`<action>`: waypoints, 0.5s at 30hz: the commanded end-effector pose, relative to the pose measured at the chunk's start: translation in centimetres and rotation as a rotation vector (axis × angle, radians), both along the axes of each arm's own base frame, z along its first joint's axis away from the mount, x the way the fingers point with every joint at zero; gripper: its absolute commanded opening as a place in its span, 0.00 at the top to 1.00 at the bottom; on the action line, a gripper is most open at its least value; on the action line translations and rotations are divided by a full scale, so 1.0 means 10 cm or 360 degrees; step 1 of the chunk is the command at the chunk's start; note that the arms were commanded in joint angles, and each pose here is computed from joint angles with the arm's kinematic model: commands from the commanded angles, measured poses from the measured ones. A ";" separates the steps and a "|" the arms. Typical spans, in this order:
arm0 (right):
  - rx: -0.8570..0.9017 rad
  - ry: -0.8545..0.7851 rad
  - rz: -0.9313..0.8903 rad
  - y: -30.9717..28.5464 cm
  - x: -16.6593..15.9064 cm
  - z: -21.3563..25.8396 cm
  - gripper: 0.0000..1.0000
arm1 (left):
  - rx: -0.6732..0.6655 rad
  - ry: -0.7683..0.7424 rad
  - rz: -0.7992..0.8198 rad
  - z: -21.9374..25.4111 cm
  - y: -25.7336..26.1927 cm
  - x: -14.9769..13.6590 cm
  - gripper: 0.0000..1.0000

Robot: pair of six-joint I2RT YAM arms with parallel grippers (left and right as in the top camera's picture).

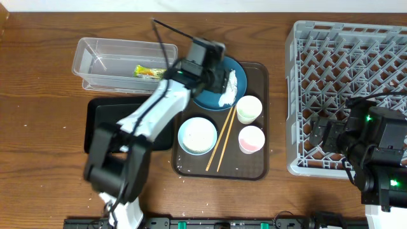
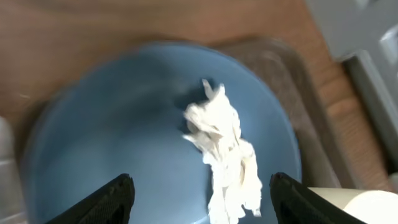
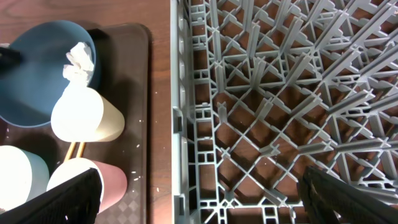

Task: Sort waste into correct bins and load items into the dishwasher rack
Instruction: 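Carry the wrapper to the clear plastic bin and release it, then grasp the white tissue on the blue plate with the left gripper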

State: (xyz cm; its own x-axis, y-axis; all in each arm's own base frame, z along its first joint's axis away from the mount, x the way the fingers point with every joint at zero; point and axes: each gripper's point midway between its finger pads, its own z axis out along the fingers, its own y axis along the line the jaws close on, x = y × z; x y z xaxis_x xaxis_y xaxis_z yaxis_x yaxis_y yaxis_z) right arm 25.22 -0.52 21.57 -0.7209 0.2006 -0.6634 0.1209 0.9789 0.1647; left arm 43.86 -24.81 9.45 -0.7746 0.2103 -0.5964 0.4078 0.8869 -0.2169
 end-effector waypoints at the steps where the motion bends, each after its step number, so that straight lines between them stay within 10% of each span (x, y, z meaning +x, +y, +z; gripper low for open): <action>1: 0.0018 -0.0031 0.0039 0.07 0.00 0.09 0.01 | 0.0025 0.0084 -0.0048 -0.36 -0.12 -0.07 0.27; 7: 0.0019 -0.0025 0.0039 0.07 -0.01 0.08 0.01 | 0.0038 0.0117 -0.0122 -0.67 -0.34 -0.14 0.28; 15: 0.0019 -0.0023 0.0039 0.07 -0.01 0.08 0.01 | 0.0024 0.0090 -0.0099 -0.56 -0.29 -0.09 0.92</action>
